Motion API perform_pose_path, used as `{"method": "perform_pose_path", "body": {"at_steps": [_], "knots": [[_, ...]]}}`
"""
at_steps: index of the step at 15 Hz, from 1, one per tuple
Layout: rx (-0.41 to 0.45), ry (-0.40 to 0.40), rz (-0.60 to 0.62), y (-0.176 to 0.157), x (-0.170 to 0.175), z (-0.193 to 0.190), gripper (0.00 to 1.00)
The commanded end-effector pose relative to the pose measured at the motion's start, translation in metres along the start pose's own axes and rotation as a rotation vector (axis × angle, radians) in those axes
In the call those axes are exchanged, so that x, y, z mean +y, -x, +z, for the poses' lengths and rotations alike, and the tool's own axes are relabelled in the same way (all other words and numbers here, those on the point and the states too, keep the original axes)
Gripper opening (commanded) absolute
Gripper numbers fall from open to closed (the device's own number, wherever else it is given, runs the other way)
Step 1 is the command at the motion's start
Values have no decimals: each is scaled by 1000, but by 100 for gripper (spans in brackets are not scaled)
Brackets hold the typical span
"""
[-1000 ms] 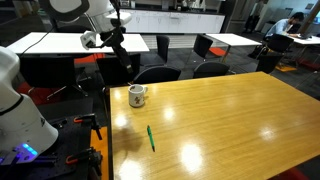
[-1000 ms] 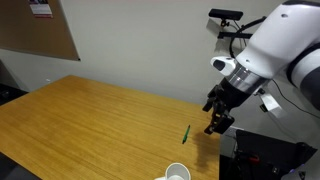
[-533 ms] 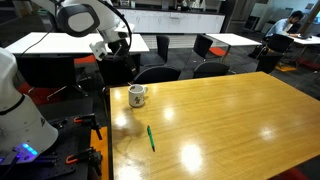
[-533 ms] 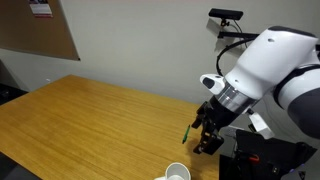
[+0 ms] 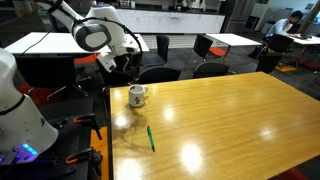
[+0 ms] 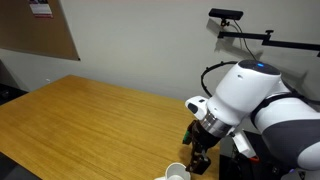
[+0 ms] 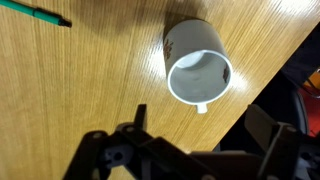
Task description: Slide the white mug to the right
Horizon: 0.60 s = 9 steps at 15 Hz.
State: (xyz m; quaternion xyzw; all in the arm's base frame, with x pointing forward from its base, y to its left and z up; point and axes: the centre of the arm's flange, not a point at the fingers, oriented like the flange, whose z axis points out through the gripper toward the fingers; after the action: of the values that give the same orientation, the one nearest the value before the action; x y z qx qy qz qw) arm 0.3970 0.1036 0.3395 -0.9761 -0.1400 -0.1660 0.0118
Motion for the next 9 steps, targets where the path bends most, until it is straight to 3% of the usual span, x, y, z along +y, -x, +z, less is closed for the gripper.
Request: {"method": "perform_pose_path", "body": {"at_steps": [1,9], "knots": [[8,31,-27,-16,-1,29,100],[-26,116,-51,-22,9,67,100]]}}
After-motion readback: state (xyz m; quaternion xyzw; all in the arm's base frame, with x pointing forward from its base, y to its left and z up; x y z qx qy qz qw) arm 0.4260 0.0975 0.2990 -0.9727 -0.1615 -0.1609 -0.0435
